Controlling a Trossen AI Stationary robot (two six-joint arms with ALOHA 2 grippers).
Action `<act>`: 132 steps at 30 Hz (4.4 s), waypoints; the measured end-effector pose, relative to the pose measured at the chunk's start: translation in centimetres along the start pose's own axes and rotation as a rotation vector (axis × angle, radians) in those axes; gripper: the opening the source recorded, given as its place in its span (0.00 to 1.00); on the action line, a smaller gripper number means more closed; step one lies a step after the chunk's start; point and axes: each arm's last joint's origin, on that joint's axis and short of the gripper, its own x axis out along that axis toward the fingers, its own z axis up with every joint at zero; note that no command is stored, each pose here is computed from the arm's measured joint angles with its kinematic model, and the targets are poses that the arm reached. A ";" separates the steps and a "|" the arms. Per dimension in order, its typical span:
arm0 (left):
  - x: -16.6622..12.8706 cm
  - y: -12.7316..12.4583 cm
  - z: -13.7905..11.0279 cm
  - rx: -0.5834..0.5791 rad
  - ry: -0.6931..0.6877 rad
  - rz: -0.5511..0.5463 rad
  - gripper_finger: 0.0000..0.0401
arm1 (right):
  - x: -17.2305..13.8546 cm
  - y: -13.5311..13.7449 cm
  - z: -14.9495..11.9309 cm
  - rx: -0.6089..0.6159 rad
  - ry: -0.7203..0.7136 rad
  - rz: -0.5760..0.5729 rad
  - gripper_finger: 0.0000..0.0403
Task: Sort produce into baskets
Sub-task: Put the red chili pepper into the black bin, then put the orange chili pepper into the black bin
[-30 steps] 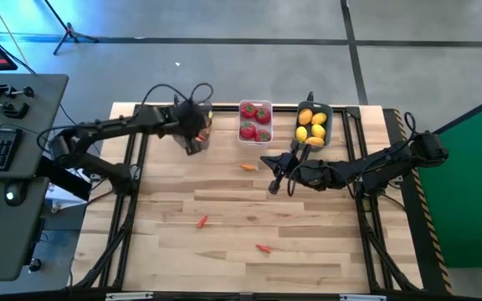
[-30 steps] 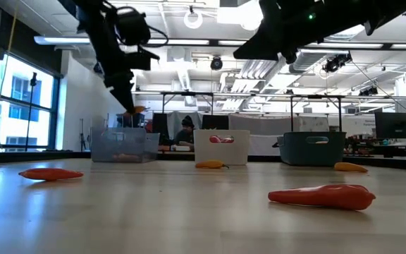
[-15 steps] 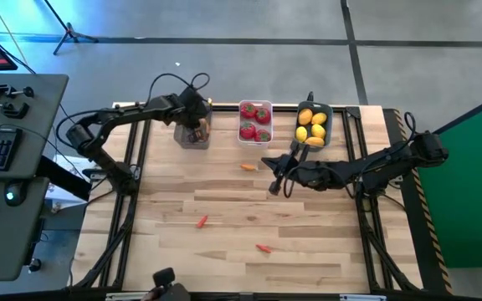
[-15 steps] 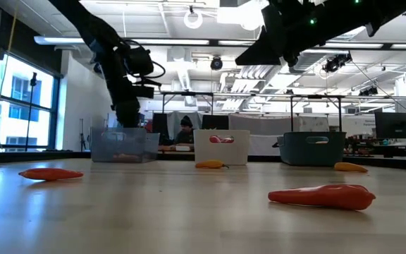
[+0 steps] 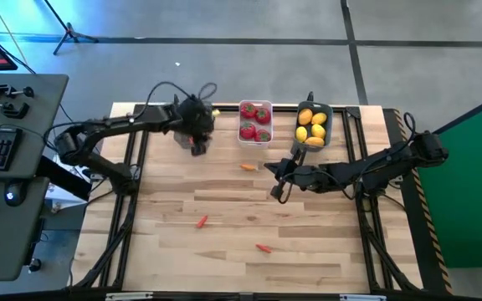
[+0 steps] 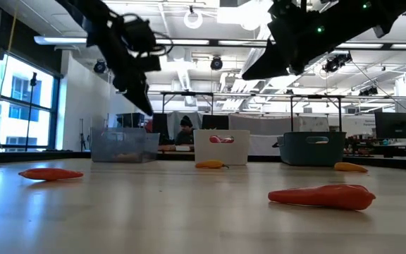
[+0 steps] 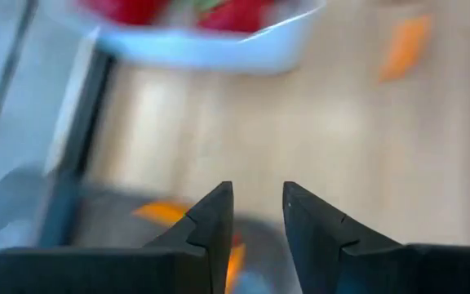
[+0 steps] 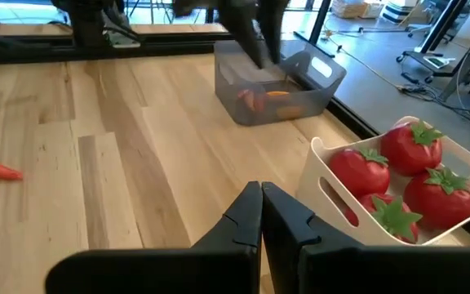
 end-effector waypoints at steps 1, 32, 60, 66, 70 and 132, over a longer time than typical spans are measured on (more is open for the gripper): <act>-0.3 -1.0 0.3 0.024 -0.017 -0.031 0.23 | 0.0 0.1 0.0 -0.003 0.003 0.003 0.00; 3.0 -30.9 3.9 0.124 -0.405 -0.516 0.26 | -0.8 1.2 -0.4 0.118 0.028 0.068 0.00; 9.9 -36.9 6.5 0.181 -0.268 -0.473 0.29 | -0.8 1.2 -0.7 0.119 0.055 0.066 0.00; 10.5 -36.7 6.5 0.166 -0.253 -0.521 0.15 | -0.8 1.2 -0.8 0.115 0.060 0.064 0.00; 10.7 -36.4 6.6 0.173 -0.247 -0.532 0.02 | -0.8 1.2 -0.8 0.113 0.063 0.064 0.00; -1.0 -2.8 -3.8 -0.375 -0.074 0.386 0.32 | 7.0 0.3 -6.8 0.065 0.240 0.105 0.44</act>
